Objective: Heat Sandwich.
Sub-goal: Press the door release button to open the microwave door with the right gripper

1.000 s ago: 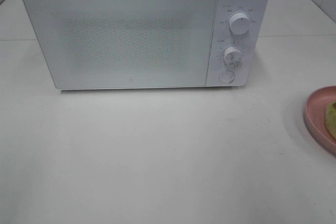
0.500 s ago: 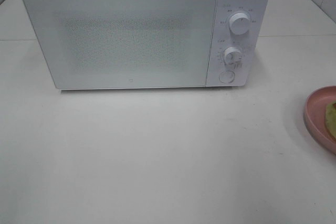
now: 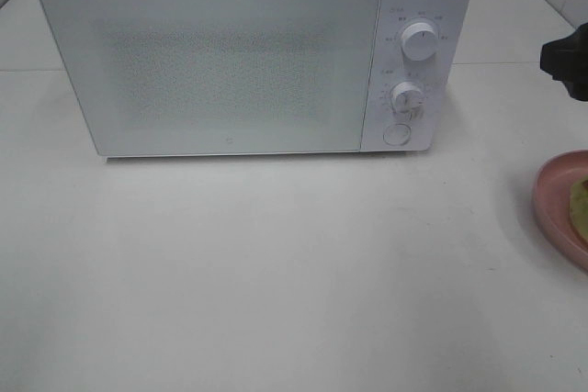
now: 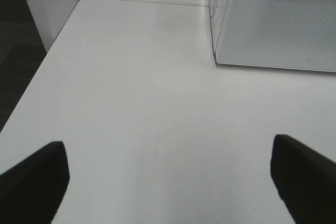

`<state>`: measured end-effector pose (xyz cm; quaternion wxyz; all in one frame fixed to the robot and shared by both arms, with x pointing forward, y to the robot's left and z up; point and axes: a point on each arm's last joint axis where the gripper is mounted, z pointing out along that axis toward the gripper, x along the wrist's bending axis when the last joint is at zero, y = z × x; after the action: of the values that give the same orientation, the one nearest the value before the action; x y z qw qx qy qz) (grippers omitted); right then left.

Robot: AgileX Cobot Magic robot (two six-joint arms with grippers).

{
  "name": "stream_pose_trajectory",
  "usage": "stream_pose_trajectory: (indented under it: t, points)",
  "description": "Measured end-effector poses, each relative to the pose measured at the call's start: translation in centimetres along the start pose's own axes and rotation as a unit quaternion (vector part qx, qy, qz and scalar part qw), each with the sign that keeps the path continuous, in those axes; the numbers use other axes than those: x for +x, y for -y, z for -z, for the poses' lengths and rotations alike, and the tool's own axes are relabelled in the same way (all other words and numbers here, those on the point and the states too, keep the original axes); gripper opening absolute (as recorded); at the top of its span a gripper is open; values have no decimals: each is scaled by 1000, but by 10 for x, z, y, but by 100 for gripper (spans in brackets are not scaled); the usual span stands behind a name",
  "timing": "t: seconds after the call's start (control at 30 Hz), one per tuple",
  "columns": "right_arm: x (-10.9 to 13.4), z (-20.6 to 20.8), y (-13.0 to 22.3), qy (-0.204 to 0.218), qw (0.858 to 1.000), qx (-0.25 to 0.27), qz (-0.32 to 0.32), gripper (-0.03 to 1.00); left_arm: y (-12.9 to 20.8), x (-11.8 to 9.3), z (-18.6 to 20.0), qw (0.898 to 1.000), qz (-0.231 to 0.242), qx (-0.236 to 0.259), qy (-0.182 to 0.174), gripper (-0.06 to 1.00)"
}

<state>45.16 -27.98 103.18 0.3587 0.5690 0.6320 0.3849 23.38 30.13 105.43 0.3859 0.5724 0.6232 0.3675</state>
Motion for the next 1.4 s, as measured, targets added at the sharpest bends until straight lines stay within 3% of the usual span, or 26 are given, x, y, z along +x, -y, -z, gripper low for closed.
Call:
stream_pose_trajectory:
  t: [0.27,0.57,0.87,1.4]
  points:
    - [1,-16,20,-7,996,-81,-35,74,0,0,0,1000,0,0,0,97]
    - [12,-19,50,3,992,-121,-27,74,0,0,0,1000,0,0,0,97]
    - [44,-20,66,-16,993,-118,-20,74,0,0,0,1000,0,0,0,97]
    - [87,-28,98,-11,997,-82,-3,74,0,0,0,1000,0,0,0,97]
